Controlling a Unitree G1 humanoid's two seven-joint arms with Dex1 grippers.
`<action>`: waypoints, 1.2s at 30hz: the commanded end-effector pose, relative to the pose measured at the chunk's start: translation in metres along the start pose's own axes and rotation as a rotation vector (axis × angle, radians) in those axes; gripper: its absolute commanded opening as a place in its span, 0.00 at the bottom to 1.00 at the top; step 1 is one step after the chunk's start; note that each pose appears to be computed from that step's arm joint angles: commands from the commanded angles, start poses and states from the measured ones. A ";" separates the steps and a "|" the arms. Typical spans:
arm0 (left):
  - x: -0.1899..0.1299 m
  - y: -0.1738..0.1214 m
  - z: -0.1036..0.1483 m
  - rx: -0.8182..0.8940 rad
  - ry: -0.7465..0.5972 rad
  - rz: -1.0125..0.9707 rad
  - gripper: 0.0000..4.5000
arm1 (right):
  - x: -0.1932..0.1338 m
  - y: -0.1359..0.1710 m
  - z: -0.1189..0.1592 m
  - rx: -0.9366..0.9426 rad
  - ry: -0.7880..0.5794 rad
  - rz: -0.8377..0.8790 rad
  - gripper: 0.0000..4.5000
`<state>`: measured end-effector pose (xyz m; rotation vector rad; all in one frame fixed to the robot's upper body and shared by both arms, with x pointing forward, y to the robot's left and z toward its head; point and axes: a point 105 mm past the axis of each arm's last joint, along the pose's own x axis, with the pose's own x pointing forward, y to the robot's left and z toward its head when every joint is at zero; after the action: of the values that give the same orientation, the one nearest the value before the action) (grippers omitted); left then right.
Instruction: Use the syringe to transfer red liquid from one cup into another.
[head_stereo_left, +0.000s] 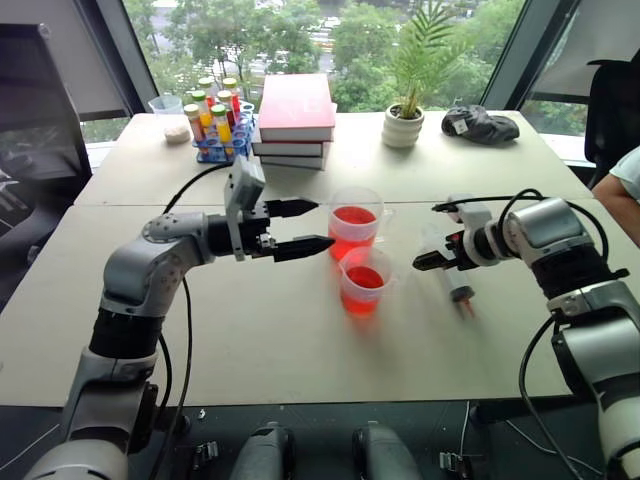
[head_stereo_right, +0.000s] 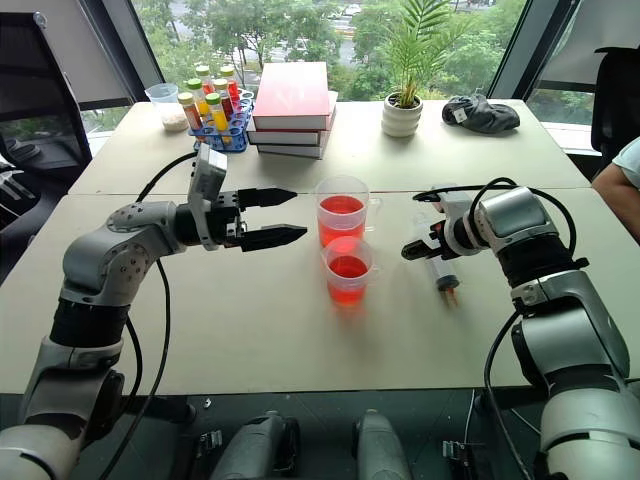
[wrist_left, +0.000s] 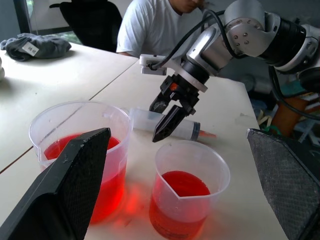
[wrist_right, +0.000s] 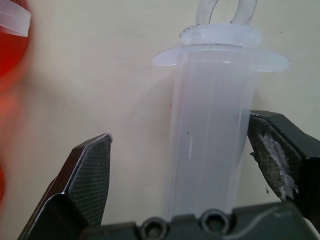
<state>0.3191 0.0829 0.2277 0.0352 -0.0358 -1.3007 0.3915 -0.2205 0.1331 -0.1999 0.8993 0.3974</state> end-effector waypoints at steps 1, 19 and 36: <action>-0.006 -0.002 0.015 0.040 -0.038 0.017 1.00 | 0.003 -0.004 0.006 -0.053 0.003 -0.015 0.87; -0.020 0.015 0.034 0.075 -0.029 0.062 1.00 | -0.089 0.006 0.085 -0.165 -0.526 -0.041 0.32; -0.013 0.031 0.057 0.135 -0.035 0.039 1.00 | -0.115 0.120 0.149 -0.171 -1.470 0.324 0.32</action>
<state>0.3449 0.1060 0.2665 0.0800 -0.0798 -1.2504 0.3875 -0.0885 0.3116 0.1297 -0.5018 0.7712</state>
